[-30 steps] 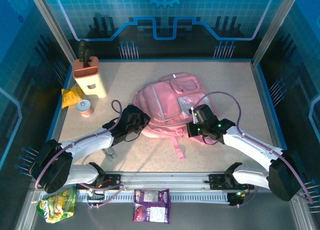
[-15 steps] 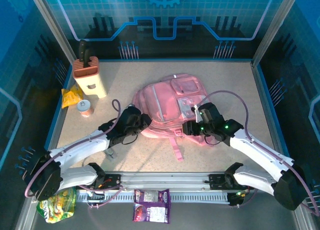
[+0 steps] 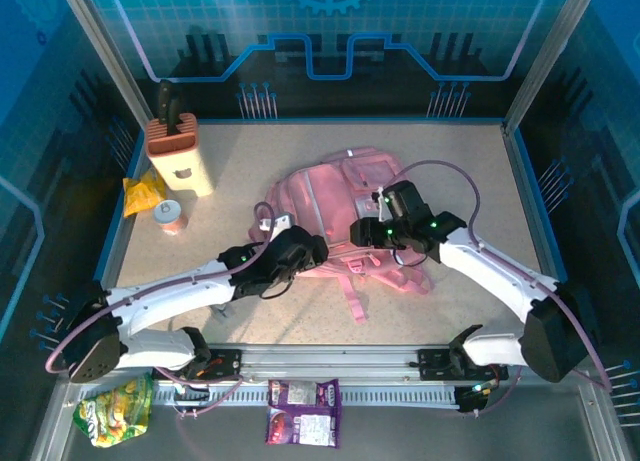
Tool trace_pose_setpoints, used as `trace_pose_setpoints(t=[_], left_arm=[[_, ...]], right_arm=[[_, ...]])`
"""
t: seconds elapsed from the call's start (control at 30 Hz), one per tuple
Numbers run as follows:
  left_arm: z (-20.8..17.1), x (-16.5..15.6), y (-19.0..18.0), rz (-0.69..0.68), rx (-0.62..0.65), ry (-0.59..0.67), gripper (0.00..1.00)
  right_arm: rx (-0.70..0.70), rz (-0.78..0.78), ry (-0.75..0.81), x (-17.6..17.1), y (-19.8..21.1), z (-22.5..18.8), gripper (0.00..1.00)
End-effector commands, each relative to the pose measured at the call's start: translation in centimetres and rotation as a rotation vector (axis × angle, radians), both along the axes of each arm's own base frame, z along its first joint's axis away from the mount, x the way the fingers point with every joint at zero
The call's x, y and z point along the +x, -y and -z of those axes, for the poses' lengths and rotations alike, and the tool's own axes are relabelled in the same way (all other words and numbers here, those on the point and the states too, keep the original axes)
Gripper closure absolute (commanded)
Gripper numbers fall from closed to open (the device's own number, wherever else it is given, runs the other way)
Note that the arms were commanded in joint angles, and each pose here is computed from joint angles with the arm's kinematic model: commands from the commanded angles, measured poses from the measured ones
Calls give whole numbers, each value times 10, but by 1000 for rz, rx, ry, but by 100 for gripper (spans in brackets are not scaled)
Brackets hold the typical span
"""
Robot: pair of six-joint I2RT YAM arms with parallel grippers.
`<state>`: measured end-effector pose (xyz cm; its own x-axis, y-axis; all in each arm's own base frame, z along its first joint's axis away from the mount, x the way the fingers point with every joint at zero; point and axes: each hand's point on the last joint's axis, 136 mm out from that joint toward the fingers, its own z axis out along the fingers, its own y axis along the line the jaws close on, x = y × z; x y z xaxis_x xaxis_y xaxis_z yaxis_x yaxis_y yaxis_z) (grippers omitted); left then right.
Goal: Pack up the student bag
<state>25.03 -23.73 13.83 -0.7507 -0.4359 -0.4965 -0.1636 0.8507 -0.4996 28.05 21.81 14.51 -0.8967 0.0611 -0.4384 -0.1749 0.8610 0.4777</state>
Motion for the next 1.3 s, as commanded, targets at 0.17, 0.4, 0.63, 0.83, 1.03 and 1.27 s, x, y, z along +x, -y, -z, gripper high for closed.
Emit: trace_pose_setpoints(t=[0.17,0.4,0.63,0.83,1.03,1.27], left_arm=[[-7,8,-8,14,126,59,5],[-5,7,-9,48,152,75,1],[-5,9,-10,58,197,69,1],[-3,12,-7,56,244,35,1],[-4,13,-3,12,204,46,1],[-7,12,10,-6,222,75,1]], right_arm=[[64,53,-67,24,-19,18,40],[62,74,-76,38,-27,29,50],[91,93,-54,47,-31,27,67],[168,121,-47,46,-35,14,91],[293,170,-28,43,-37,-12,100],[414,180,-18,38,-43,-42,100]])
